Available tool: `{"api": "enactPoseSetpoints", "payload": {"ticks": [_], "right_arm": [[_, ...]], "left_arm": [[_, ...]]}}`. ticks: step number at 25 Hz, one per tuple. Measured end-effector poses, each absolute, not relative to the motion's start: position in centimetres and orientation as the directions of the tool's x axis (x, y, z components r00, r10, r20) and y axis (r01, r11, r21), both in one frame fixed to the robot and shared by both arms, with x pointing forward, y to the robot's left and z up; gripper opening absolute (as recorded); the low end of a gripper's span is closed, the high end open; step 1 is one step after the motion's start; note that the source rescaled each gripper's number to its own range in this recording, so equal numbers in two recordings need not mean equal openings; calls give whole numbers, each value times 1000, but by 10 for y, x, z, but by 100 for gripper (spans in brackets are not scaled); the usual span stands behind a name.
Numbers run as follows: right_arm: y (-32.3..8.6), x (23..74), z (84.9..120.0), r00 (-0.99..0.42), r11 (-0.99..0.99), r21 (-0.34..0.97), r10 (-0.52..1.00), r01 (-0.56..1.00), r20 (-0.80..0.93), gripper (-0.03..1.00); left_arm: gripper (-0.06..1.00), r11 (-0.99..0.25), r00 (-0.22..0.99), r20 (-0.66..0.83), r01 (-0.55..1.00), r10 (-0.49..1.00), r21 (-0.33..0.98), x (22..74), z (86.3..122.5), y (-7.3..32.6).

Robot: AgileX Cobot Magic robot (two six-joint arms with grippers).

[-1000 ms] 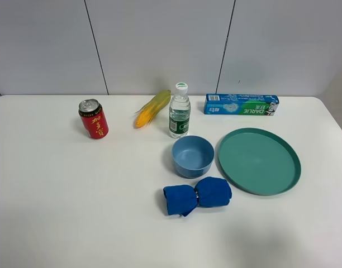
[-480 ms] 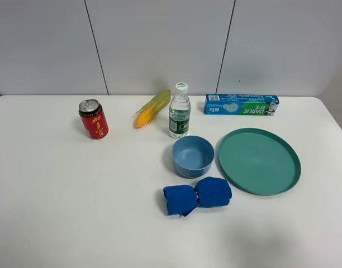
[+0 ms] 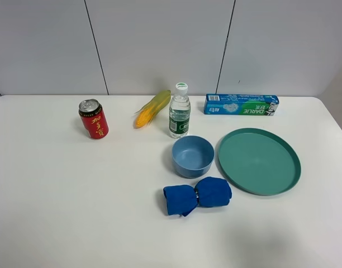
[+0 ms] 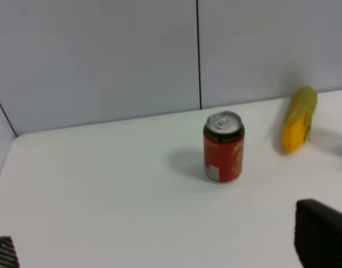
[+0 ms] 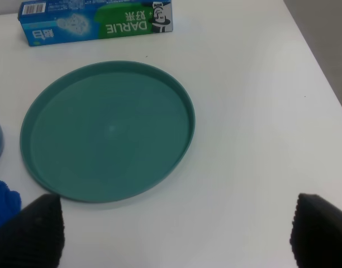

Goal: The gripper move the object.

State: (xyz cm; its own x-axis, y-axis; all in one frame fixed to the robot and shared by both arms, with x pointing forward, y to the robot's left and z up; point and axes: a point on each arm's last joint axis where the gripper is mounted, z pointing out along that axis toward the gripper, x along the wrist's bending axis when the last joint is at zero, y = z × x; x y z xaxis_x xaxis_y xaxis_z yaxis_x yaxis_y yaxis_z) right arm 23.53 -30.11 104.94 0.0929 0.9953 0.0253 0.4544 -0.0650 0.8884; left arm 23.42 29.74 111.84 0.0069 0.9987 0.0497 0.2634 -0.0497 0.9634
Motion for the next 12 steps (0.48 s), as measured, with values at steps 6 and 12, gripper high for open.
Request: {"api": "enactPoseSetpoints", "payload": {"ticks": [6, 12], "right_arm": [[-301, 235, 1049, 93, -65, 888, 995, 454, 25, 100], [-301, 235, 1049, 93, -65, 888, 995, 454, 25, 100]], "left_arm": [[100, -44, 21, 40, 329, 999, 943, 224, 1088, 296], [100, -41, 27, 33, 416, 999, 909, 229, 1062, 296]]}}
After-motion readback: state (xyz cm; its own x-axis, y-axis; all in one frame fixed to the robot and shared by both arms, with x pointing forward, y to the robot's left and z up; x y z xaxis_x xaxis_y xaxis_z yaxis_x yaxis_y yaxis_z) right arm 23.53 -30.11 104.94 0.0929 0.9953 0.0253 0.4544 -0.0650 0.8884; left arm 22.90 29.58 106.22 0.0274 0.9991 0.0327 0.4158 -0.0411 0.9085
